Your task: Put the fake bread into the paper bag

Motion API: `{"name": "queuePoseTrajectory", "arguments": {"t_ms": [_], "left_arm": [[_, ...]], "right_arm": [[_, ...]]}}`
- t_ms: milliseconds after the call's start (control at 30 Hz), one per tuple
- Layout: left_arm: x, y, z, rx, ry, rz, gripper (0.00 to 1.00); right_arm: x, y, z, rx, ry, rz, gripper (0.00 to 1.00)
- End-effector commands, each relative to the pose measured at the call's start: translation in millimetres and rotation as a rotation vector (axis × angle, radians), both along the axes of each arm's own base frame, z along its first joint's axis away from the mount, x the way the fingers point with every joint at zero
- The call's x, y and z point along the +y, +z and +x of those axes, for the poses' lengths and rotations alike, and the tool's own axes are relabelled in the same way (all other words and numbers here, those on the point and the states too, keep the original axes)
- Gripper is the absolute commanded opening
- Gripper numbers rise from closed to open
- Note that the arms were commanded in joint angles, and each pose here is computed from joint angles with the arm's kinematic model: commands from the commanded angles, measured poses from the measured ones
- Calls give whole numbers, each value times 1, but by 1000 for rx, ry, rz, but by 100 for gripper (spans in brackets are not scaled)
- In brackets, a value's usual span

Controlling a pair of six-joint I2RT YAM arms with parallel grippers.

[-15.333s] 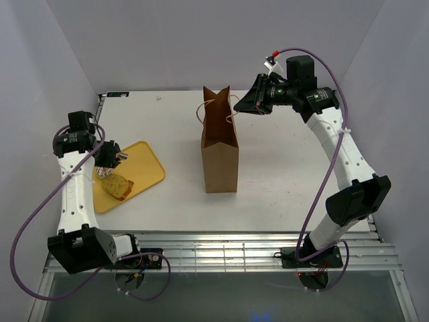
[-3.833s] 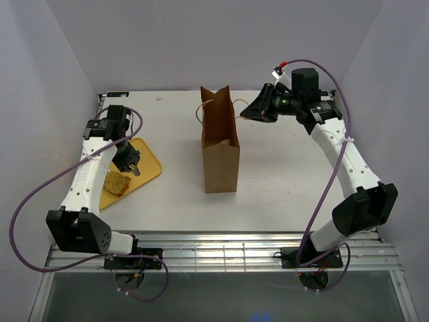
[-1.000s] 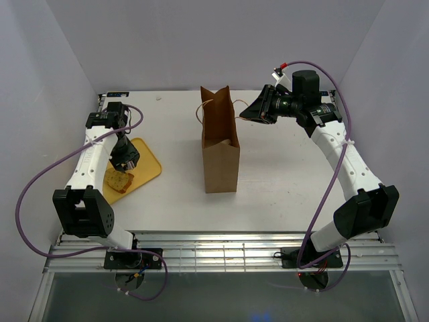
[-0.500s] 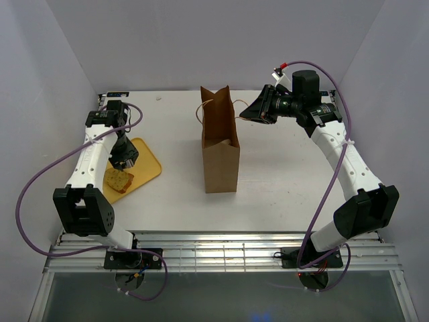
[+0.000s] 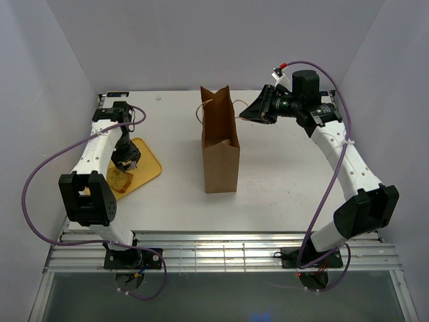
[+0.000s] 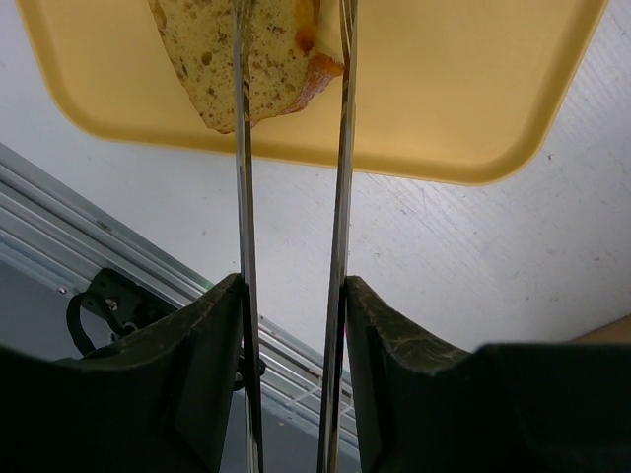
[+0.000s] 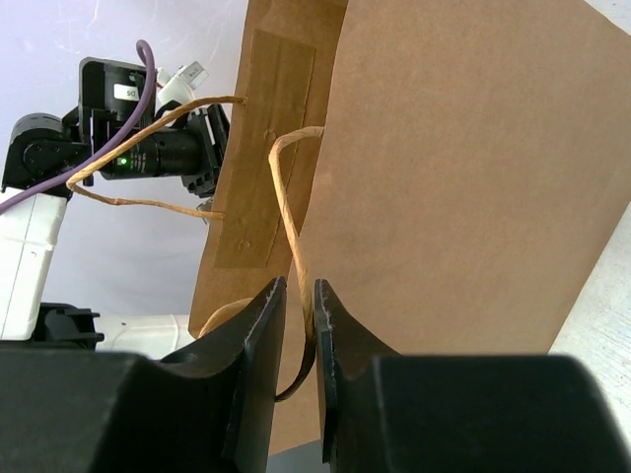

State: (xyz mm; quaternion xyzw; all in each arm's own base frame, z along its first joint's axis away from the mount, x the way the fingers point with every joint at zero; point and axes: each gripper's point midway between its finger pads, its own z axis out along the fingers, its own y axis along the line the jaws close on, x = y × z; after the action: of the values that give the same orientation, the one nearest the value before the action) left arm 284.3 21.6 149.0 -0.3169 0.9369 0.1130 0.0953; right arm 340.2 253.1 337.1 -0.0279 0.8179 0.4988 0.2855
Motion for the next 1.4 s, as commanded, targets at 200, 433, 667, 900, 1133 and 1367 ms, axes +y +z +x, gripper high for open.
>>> {"name": "queuePoseTrajectory", "arguments": {"t_ms": [200, 433, 667, 900, 1133, 1367], "left_arm": [[11, 0, -24, 50, 16, 52, 50], [11, -6, -31, 71, 26, 54, 26], [9, 7, -23, 16, 26, 41, 0], [-5, 37, -13, -111, 25, -39, 0], [-35, 92, 2, -313, 7, -207, 0], [-93, 192, 17, -602, -149, -528, 0]], "right_arm": [[2, 17, 3, -73, 19, 25, 24], [1, 20, 4, -80, 18, 27, 24], [0, 20, 2, -80, 15, 26, 24], [-1, 24, 2, -86, 9, 28, 24], [-2, 25, 4, -78, -2, 18, 24], [-5, 26, 7, -87, -10, -10, 24]]}}
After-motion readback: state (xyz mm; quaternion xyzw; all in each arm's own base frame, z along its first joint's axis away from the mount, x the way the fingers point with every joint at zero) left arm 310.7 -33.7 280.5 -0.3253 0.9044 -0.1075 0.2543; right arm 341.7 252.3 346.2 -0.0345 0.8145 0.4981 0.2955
